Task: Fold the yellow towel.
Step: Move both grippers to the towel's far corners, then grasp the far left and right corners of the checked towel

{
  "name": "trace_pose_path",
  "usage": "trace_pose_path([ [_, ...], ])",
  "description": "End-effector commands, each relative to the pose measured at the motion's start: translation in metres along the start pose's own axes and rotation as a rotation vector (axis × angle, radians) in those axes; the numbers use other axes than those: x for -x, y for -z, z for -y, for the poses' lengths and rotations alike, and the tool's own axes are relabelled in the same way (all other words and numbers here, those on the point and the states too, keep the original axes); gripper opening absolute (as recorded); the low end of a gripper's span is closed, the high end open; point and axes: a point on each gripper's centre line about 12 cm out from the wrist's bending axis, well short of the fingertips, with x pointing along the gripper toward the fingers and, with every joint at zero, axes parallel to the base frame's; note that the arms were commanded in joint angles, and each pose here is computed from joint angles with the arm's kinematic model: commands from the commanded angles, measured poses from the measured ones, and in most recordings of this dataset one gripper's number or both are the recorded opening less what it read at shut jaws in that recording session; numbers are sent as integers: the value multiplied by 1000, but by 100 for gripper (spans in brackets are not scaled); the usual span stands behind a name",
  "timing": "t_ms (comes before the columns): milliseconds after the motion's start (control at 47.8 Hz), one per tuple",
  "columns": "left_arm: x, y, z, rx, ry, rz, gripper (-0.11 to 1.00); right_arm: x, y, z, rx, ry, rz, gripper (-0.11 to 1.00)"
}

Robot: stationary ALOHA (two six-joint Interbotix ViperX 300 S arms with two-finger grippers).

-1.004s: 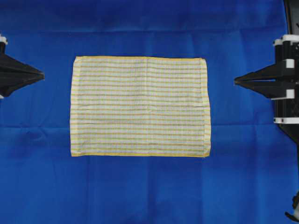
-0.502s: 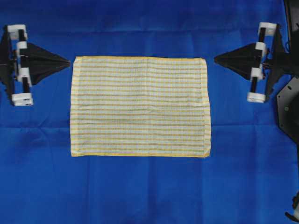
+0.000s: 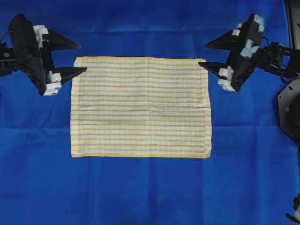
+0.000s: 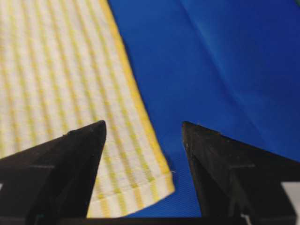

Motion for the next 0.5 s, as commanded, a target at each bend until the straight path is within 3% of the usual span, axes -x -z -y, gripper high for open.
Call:
trace_pose_path([
  [0, -9, 1, -6, 8, -21, 3, 74, -10, -3, 4, -15, 17, 9, 65],
  [481, -42, 53, -31, 47, -102, -141, 71, -39, 33, 16, -63, 77, -99, 66],
])
